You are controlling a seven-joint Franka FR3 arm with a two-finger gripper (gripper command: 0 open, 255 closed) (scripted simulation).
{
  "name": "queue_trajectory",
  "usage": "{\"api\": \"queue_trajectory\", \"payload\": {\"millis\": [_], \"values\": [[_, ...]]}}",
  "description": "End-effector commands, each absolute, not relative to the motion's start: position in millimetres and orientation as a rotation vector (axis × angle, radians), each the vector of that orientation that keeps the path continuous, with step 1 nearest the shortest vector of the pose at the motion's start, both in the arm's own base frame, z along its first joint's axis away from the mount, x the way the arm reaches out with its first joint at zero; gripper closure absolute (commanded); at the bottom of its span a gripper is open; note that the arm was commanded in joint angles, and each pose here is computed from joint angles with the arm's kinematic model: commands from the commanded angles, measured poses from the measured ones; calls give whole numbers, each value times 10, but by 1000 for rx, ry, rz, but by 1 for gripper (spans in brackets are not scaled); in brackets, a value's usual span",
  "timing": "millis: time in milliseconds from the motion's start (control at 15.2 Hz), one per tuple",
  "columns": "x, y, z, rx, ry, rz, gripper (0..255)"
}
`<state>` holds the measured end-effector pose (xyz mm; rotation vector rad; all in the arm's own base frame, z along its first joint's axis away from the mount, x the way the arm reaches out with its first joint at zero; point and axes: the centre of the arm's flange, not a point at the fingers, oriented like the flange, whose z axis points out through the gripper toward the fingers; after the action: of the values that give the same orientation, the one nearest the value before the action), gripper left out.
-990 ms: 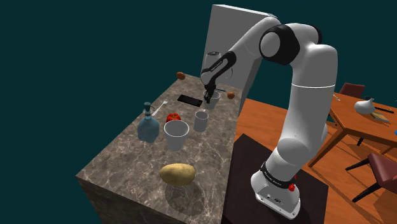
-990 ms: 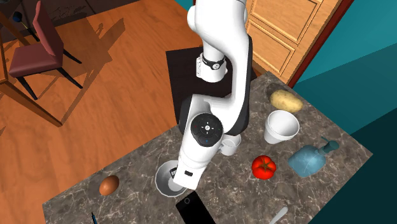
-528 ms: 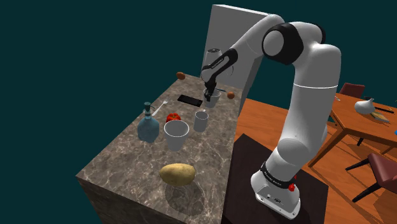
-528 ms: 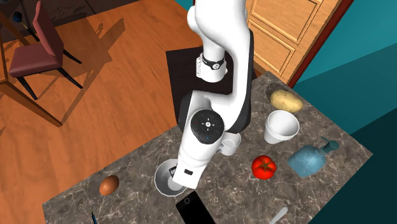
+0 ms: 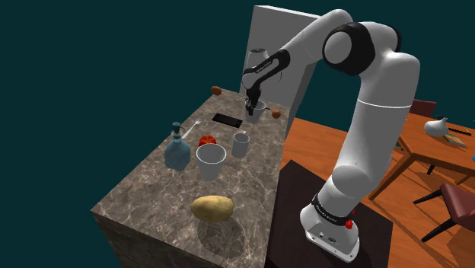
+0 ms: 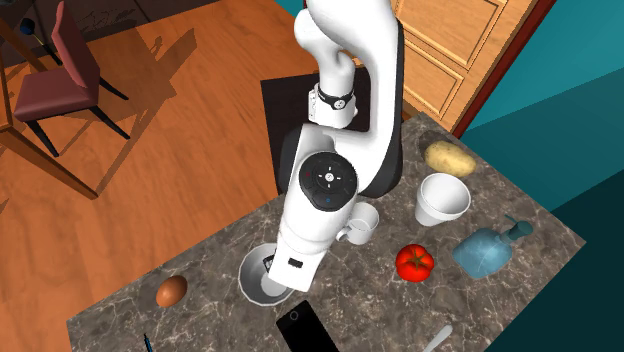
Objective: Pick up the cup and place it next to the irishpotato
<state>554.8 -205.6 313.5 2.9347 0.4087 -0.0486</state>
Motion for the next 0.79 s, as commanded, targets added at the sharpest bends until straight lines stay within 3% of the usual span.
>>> {"api": "queue_trajectory", "payload": {"millis": [0,726], "values": [[5549,-2070,3232,2935,409,-49,255],[5549,-2070,3812,2935,409,-49,255]]}}
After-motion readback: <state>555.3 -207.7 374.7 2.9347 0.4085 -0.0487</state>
